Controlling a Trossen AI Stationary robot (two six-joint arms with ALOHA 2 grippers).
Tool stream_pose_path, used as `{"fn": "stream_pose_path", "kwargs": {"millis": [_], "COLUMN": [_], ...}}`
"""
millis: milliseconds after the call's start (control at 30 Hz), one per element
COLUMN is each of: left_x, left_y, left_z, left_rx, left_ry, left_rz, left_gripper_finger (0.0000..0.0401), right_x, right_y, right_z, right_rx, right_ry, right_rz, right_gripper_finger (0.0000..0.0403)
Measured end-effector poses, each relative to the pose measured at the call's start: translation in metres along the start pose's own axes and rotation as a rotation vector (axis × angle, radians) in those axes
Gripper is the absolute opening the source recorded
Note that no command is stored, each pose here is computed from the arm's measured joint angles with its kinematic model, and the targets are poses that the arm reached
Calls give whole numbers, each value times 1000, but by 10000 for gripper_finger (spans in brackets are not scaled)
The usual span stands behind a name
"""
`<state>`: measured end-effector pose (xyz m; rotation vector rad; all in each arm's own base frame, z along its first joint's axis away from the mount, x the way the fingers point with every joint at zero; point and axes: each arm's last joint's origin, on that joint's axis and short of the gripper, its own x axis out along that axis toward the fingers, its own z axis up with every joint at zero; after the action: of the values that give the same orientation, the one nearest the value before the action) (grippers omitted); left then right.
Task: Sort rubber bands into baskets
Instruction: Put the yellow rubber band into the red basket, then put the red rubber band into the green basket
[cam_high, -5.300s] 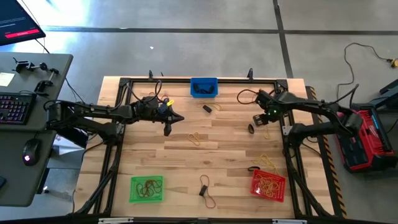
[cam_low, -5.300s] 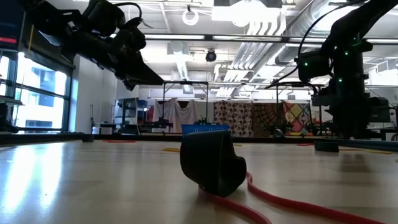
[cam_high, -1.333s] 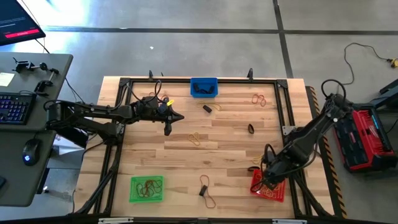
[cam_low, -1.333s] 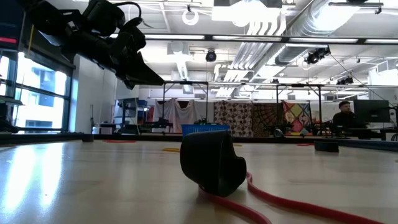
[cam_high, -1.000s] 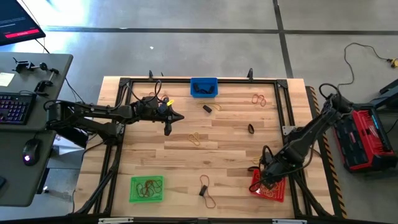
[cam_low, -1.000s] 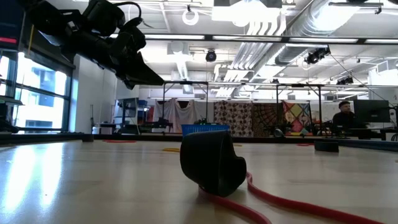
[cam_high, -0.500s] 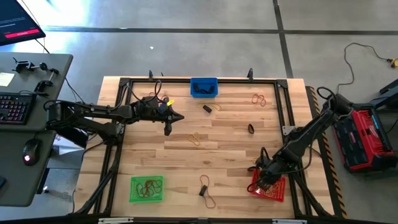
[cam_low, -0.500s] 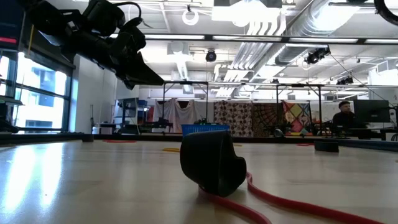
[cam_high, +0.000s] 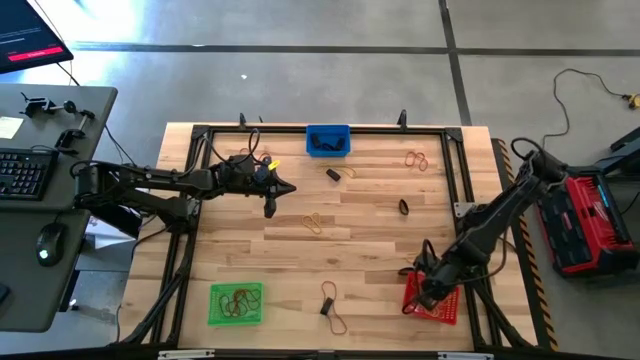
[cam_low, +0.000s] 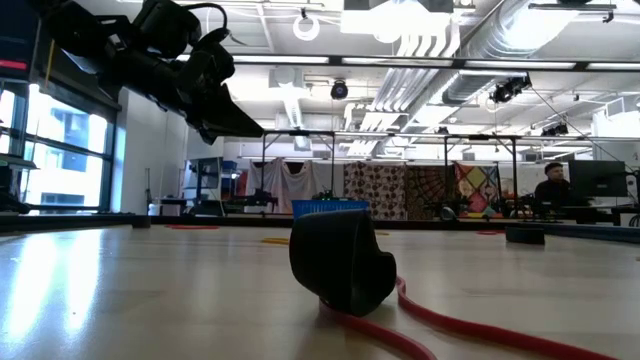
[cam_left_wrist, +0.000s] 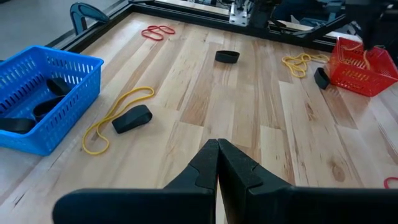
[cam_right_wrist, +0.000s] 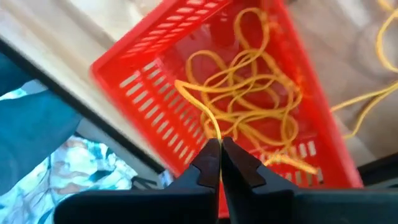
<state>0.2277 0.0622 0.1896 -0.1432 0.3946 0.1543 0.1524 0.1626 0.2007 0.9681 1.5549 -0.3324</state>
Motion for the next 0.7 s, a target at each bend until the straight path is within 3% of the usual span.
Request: {"fn": "stream_pose_path", "kwargs": {"millis": [400, 700], "left_x": [0, 0], "left_y": [0, 0], "left_z": [0, 0], "left_rx": [-9, -8], "left_ry": [0, 0], "left_rz": [0, 0], "left_gripper_finger": [0, 0], "right_x": [3, 0], "right_y": [0, 4], "right_z": [0, -3], "right_rx": [13, 5], "right_ry": [40, 93], "right_rz": [17, 31], "right_gripper_finger": [3, 74]}}
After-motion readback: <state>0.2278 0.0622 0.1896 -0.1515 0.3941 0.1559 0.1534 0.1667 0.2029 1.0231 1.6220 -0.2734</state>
